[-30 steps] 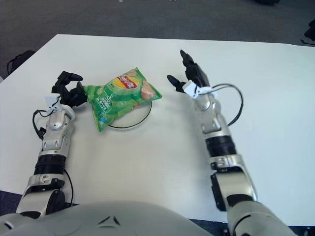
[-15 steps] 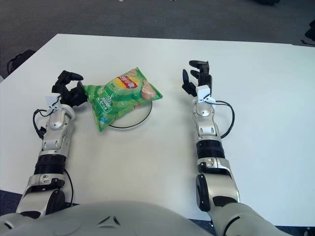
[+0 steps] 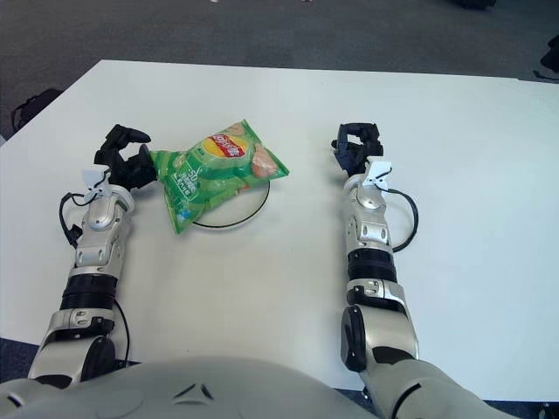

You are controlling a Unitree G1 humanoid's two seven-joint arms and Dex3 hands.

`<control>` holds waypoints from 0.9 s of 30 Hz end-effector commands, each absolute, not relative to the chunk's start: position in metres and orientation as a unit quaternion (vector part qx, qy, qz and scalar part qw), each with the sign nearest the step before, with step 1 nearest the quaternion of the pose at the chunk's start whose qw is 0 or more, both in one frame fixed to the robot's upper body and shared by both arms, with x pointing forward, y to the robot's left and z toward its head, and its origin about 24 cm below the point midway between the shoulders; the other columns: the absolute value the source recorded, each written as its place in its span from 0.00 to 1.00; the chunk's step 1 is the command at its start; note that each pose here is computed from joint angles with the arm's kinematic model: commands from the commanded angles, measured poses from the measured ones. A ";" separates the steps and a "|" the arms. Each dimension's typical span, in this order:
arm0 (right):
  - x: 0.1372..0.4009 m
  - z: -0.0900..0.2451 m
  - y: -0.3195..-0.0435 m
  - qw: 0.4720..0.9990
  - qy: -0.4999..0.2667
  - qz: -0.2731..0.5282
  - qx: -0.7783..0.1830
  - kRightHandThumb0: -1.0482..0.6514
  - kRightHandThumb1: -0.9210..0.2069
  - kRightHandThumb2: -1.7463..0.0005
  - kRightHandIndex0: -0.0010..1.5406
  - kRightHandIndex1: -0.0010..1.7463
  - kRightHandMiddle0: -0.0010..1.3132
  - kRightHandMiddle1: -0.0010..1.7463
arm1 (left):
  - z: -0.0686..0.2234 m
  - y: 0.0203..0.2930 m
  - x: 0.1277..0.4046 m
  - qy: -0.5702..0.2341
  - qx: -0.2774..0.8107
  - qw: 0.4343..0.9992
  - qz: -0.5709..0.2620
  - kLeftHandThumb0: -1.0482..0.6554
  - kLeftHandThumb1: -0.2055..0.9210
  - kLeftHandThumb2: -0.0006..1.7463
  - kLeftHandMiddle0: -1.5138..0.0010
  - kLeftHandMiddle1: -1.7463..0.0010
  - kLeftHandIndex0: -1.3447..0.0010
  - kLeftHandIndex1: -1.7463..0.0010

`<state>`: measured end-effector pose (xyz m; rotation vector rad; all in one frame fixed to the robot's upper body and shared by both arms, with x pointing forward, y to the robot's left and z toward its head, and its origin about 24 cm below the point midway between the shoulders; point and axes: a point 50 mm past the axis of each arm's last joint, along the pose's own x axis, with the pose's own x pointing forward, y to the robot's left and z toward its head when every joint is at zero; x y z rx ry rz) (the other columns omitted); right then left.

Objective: Put the snack into the plate.

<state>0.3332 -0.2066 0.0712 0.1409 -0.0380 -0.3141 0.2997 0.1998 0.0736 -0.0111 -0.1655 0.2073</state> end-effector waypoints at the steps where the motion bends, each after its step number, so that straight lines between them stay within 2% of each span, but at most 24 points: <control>1: 0.337 0.069 -0.205 0.983 0.000 -0.158 0.097 0.40 0.07 0.64 0.25 0.85 0.19 1.00 | 0.081 0.199 0.302 -0.099 0.003 0.991 0.093 0.37 0.64 0.61 0.21 0.00 0.66 0.00; 10: 0.338 0.062 -0.205 0.981 0.016 -0.159 0.105 0.39 0.18 0.54 0.28 0.88 0.24 1.00 | 0.091 0.196 0.304 -0.115 0.007 0.990 0.085 0.37 0.64 0.61 0.22 0.00 0.66 0.00; 21: 0.338 0.053 -0.203 0.983 0.038 -0.151 0.095 0.39 0.23 0.50 0.30 0.90 0.27 1.00 | 0.117 0.198 0.304 -0.168 0.053 0.979 0.103 0.37 0.65 0.61 0.22 0.00 0.66 0.00; 27: 0.337 0.050 -0.201 0.986 0.047 -0.138 0.082 0.39 0.24 0.49 0.31 0.90 0.28 1.00 | 0.124 0.196 0.305 -0.188 0.073 0.972 0.117 0.36 0.61 0.63 0.20 0.00 0.64 0.00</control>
